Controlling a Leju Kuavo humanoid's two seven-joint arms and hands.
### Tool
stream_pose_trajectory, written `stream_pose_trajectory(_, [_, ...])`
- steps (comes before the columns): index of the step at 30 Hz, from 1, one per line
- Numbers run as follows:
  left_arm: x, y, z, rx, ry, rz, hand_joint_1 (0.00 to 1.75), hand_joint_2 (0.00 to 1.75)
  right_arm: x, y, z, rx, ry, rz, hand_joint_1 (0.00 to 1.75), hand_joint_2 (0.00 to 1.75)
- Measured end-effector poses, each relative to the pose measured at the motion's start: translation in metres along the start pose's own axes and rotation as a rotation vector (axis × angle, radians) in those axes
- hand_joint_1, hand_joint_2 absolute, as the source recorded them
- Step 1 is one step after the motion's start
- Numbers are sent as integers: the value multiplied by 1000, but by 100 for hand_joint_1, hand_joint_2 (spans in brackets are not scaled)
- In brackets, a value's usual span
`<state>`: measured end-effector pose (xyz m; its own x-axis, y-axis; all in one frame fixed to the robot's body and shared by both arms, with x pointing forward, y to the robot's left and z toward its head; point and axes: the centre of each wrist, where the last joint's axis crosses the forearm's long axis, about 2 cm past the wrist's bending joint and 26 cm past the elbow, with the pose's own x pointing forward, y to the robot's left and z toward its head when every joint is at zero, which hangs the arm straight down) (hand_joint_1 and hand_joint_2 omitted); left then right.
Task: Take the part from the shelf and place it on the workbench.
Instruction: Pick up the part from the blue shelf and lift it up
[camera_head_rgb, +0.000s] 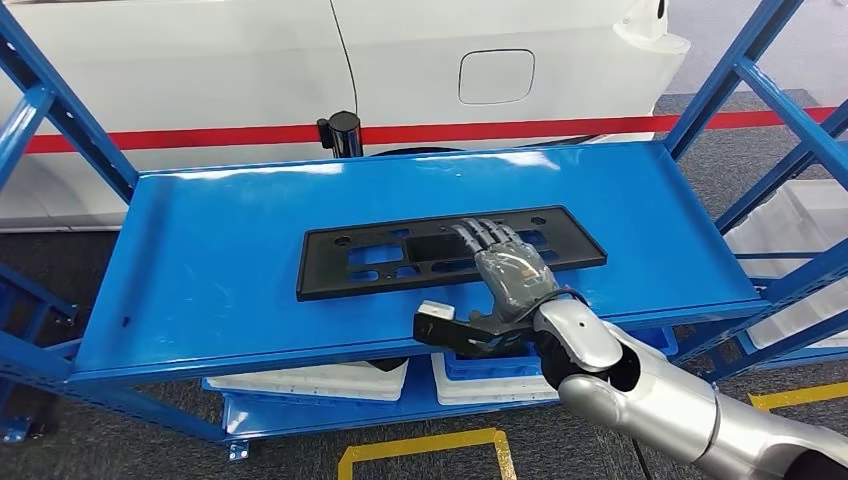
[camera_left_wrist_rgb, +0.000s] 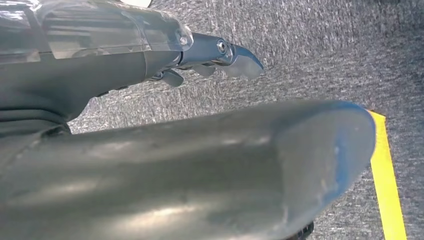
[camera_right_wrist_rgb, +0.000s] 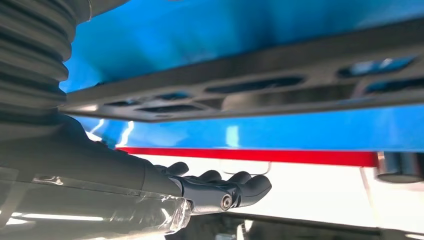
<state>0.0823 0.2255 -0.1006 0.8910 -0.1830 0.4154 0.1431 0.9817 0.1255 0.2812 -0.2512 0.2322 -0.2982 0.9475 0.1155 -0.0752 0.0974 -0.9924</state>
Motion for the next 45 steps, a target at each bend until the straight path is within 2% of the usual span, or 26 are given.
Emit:
stream_pose_trajectory(8, [1,-3,0,-9,6,-14,0,0,16,21,-2,-13,-26,12,0,175])
stream_pose_trajectory(18, [4,-5,0,-17,4,-40,0,0,28,32,-9,-58,-16,66,0,175])
stream_pose_trajectory(35, [7,-8,0,-28,3,-68,0,0,33,38,-23,-117,17,89,0,175])
stream_pose_trajectory(45, [8,-10,0,-35,8,-98,0,0,27,43,-29,-236,65,122,0,175])
